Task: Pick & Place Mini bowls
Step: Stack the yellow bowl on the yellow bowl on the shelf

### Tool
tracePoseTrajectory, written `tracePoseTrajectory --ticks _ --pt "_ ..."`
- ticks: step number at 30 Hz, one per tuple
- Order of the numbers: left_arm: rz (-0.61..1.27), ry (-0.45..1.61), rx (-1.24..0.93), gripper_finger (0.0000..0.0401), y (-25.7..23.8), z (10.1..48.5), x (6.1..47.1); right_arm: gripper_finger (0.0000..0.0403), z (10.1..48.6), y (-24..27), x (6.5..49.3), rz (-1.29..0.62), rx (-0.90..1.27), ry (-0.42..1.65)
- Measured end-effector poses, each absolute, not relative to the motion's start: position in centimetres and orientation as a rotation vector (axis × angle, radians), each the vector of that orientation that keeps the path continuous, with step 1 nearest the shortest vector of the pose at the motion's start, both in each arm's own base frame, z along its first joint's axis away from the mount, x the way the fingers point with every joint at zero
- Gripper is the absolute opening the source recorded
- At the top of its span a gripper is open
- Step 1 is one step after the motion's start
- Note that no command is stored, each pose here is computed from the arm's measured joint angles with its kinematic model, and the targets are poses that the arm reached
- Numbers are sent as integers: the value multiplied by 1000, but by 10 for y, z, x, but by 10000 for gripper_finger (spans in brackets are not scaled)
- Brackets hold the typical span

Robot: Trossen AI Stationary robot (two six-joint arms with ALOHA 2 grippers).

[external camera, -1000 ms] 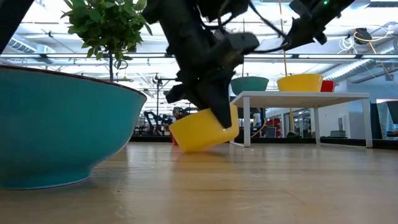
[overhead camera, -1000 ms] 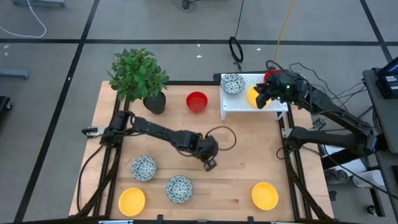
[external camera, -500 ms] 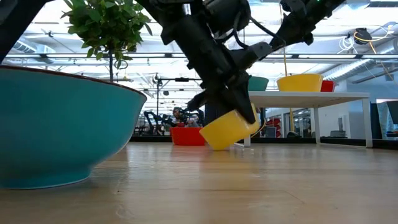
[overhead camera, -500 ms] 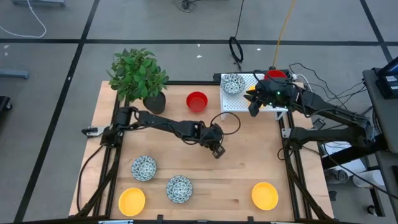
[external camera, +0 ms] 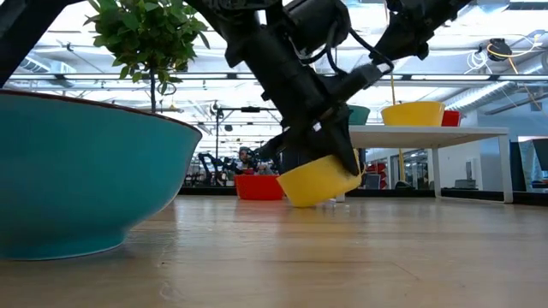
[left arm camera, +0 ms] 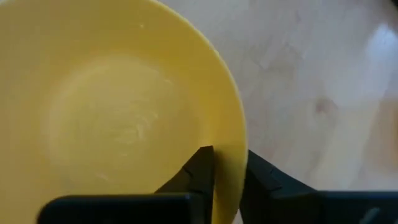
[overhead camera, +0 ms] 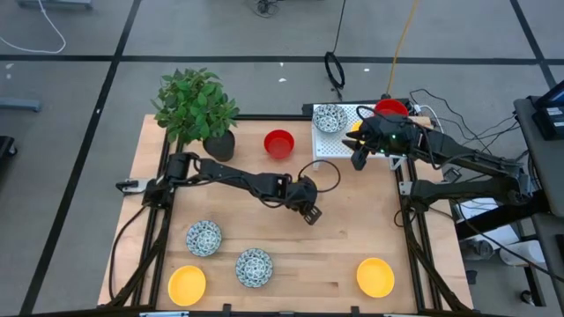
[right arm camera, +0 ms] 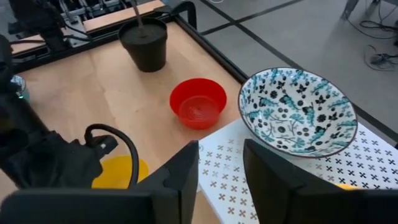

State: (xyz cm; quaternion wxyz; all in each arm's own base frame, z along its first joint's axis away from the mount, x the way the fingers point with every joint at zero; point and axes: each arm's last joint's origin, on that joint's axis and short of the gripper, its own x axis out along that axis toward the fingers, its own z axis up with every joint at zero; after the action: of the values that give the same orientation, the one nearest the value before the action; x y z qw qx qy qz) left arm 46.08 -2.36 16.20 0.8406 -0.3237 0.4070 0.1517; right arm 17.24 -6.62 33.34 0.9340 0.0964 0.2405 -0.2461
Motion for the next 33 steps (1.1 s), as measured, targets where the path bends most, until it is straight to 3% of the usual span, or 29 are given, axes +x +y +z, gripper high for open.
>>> tracePoseTrajectory --ticks 9,14,25,33 --pt "183 777 -691 170 -26 188 463 177 332 -60 174 -449 130 528" --pt "122 786 -656 202 -19 221 449 181 329 -51 176 -267 77 566" --pt "316 731 -581 169 -5 316 380 175 272 -21 200 68 60 660" --pt "312 580 -603 148 -3 369 340 178 216 4 219 296 -173 693"
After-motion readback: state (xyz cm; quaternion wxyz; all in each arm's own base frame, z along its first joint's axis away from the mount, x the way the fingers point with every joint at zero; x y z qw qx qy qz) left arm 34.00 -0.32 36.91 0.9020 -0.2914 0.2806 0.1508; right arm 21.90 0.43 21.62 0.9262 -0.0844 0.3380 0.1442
